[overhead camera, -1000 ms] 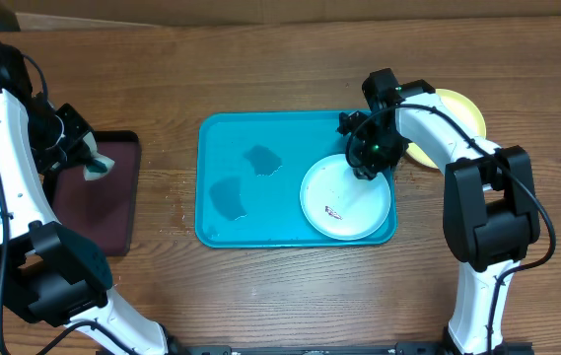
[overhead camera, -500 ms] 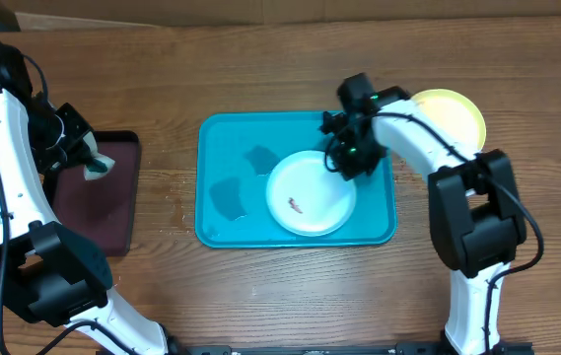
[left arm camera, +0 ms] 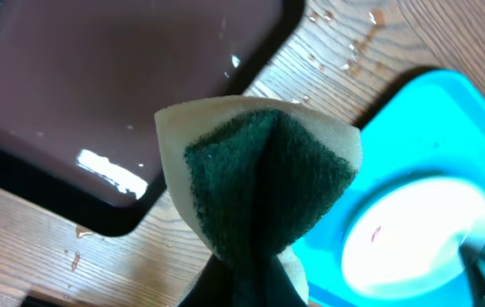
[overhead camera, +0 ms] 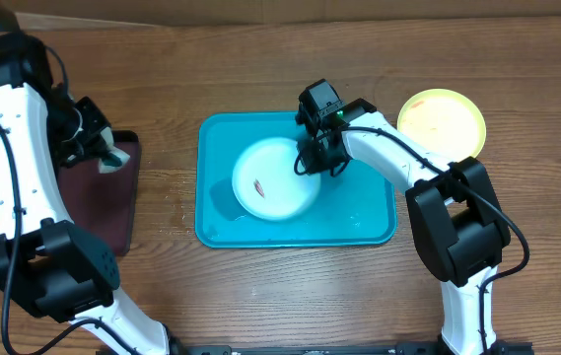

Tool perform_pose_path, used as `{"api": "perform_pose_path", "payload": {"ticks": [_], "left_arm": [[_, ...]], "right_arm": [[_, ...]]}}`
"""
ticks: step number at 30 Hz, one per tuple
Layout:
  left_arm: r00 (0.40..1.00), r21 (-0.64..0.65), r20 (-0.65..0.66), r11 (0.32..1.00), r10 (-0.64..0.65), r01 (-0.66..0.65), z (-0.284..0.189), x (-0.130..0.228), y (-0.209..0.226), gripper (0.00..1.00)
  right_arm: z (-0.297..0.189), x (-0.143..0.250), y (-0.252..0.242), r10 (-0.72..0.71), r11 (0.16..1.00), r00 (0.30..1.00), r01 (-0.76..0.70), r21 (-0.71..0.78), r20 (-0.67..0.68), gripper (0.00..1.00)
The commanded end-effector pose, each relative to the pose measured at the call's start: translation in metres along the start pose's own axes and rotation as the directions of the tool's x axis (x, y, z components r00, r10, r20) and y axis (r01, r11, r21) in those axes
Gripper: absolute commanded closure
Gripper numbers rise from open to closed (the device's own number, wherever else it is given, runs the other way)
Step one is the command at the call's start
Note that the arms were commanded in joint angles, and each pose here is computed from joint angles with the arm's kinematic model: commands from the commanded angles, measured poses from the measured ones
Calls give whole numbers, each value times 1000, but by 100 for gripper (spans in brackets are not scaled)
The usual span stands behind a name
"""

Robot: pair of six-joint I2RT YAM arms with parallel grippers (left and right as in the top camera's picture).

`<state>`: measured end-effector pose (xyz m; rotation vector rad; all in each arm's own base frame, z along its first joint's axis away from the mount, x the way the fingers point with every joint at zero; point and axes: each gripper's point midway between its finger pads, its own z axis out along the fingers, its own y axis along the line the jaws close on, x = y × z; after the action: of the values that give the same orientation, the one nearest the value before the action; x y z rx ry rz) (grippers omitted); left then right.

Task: Clean dirty plates on tray and stack at the side
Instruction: 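Bring the sponge with the left gripper onto the light blue plate and rub, then rub the sponge over the plate while the right gripper holds it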

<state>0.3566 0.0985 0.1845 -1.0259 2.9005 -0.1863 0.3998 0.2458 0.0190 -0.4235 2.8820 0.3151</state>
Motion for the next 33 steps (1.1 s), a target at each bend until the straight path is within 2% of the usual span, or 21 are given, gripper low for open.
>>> {"api": "perform_pose_path", "payload": {"ticks": [1, 6, 9, 15, 16, 20, 25, 27, 31, 33], "left_arm": [[998, 18, 10, 998, 67, -67, -5, 8, -15, 96], [990, 33, -4, 990, 140, -139, -2, 21, -40, 96], [974, 53, 0, 973, 225, -225, 5, 31, -64, 96], [936, 113, -11, 930, 352, -349, 45, 57, -111, 96], [924, 137, -13, 916, 383, -377, 52, 63, -120, 96], [819, 264, 9, 789, 573, -555, 72, 97, -162, 96], [769, 269, 45, 733, 638, -624, 87, 123, -192, 95], [762, 262, 57, 727, 645, -635, 94, 128, -198, 96], [820, 204, 42, 799, 571, -566, 112, 124, -190, 96], [834, 202, 36, 813, 551, -546, 119, 121, -185, 96]], "right_arm": [[3, -11, 19, 265, 960, 964, -262, -100, 9, 96], [2, -25, 24, 280, 955, 958, -271, -120, 65, 96], [4, -22, 22, 281, 955, 958, -273, -114, 60, 96], [13, -9, 16, 254, 964, 966, -250, -86, 38, 96], [15, -7, 15, 253, 965, 967, -249, -84, 34, 96], [23, 5, 18, 248, 965, 969, -246, -96, 9, 96], [26, 4, 29, 227, 968, 974, -223, -116, 23, 96], [26, 2, 34, 218, 969, 975, -212, -125, 34, 96], [26, 3, 35, 214, 970, 976, -209, -125, 33, 96], [26, 4, 35, 215, 970, 976, -210, -123, 29, 96]]}}
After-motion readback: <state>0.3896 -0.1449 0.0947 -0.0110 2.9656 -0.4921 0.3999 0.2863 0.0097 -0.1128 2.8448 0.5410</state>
